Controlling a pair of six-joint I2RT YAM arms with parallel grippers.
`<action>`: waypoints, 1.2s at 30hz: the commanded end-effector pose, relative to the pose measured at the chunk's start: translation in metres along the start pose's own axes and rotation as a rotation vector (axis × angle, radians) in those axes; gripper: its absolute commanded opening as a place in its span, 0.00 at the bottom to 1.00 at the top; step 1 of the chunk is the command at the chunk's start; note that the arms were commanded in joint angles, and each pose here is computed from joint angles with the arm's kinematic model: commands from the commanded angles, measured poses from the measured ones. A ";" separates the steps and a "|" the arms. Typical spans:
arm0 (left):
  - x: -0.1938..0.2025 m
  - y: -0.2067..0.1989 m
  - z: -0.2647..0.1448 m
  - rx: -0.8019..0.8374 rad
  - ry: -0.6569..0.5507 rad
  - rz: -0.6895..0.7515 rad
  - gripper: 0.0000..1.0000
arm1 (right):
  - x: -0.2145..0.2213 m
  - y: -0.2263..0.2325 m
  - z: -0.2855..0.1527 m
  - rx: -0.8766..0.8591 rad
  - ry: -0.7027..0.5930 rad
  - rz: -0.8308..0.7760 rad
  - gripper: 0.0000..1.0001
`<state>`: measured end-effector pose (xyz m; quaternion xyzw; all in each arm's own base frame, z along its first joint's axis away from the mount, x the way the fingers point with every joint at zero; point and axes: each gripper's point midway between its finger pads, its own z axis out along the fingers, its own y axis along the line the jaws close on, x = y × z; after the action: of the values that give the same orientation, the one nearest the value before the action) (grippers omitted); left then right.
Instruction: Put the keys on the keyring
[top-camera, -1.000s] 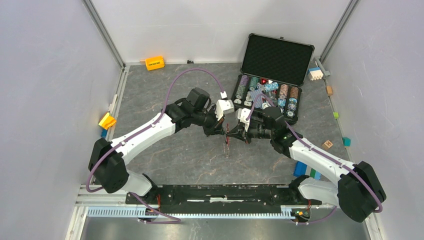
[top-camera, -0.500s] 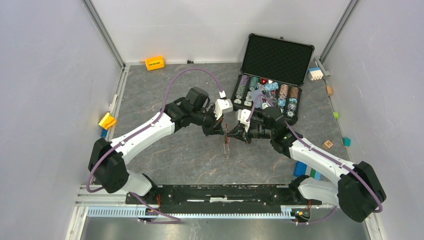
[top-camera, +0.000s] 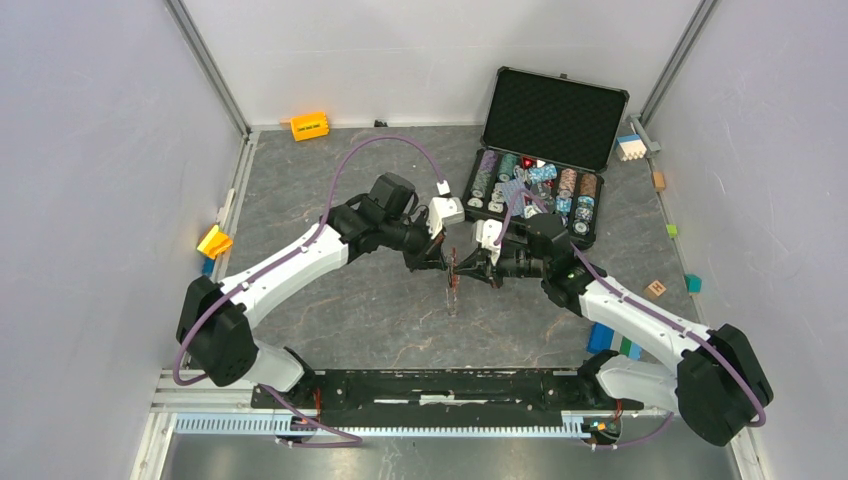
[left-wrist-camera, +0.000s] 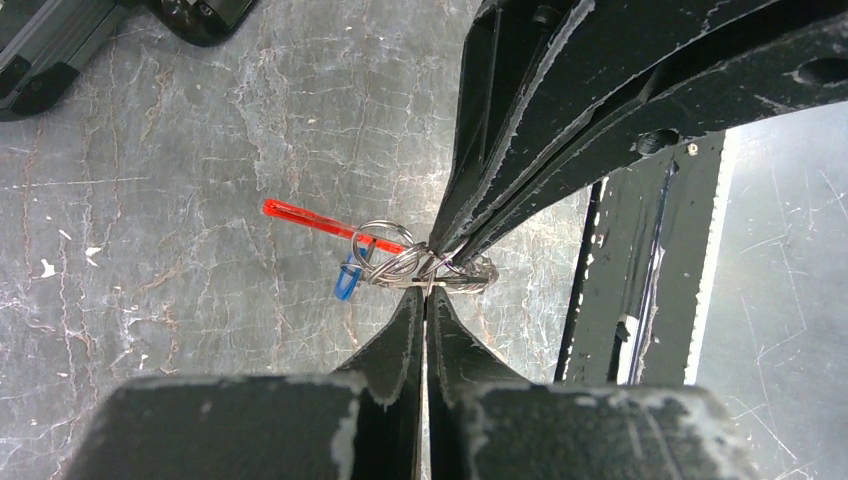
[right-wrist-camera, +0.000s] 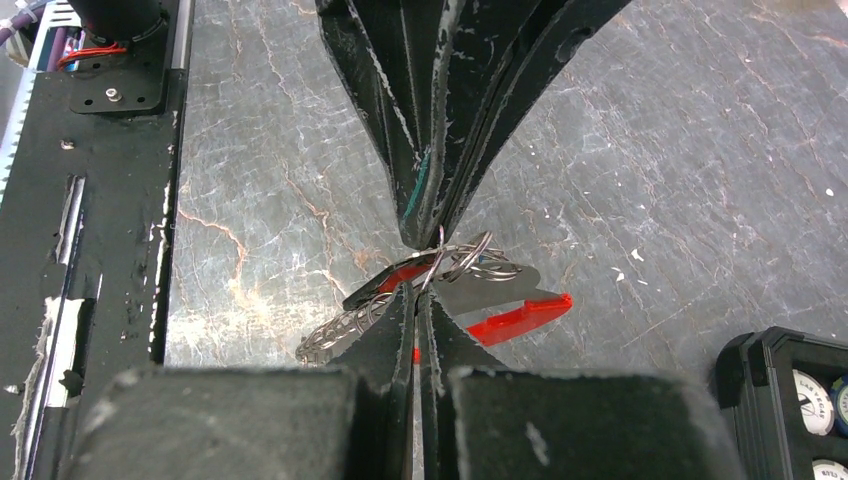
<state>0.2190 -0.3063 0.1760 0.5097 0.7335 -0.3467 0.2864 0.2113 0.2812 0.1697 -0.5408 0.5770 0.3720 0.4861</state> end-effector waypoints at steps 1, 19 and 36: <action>-0.014 0.016 -0.006 -0.045 -0.034 0.038 0.02 | -0.032 0.012 -0.002 -0.067 -0.100 -0.091 0.00; -0.010 0.010 -0.008 0.011 -0.038 0.049 0.02 | -0.036 0.018 -0.004 -0.093 -0.121 -0.106 0.00; -0.004 -0.026 -0.004 0.240 -0.057 0.011 0.02 | -0.044 0.025 -0.008 -0.120 -0.173 -0.161 0.00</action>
<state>0.1974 -0.3048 0.1773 0.5236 0.7036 -0.4163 0.2398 0.1925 0.2825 0.1805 -0.5612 0.5313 0.3993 0.4933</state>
